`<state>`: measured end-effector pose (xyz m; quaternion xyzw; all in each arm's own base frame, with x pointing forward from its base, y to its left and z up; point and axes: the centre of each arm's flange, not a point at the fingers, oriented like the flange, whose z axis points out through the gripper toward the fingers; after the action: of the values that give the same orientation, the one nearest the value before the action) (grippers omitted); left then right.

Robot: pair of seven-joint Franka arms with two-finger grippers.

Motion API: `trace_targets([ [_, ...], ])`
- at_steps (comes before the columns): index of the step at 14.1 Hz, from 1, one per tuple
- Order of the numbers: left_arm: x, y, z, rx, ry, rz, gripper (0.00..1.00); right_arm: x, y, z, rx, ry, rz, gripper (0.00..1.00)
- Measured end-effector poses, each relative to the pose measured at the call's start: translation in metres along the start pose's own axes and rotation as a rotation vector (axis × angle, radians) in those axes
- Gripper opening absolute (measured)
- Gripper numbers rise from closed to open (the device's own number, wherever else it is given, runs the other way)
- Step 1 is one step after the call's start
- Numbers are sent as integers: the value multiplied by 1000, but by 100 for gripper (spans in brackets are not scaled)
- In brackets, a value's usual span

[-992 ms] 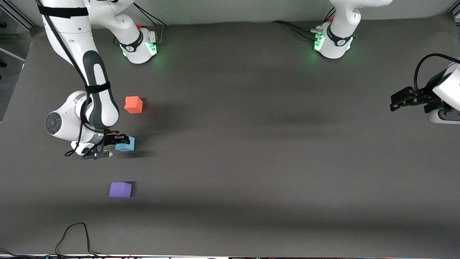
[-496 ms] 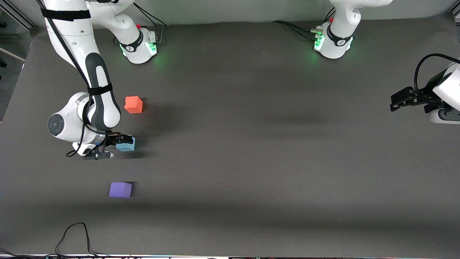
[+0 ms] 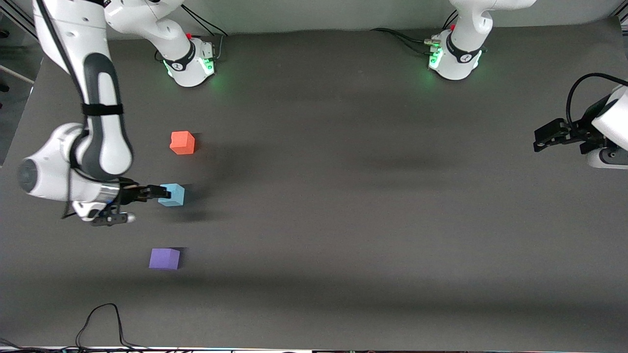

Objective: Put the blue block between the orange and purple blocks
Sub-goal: 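Open the right gripper and lift it off the blue cube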

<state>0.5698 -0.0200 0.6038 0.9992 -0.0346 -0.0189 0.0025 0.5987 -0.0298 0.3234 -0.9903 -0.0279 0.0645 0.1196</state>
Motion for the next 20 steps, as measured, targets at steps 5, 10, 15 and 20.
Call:
trace_targets([
  [5, 1, 0, -2, 1, 15, 0, 100, -5, -64, -132, -78, 47, -66, 100],
  [10, 2, -1, -2, 2, 18, -1, 100, -28, -142, -227, -115, 103, -97, 100],
  [15, 1, -3, -3, 2, 19, -5, 100, -35, -152, -254, -117, 113, -111, 100],
  [20, 1, -3, -3, 2, 19, -5, 100, -37, -167, -260, -130, 122, -100, 100],
])
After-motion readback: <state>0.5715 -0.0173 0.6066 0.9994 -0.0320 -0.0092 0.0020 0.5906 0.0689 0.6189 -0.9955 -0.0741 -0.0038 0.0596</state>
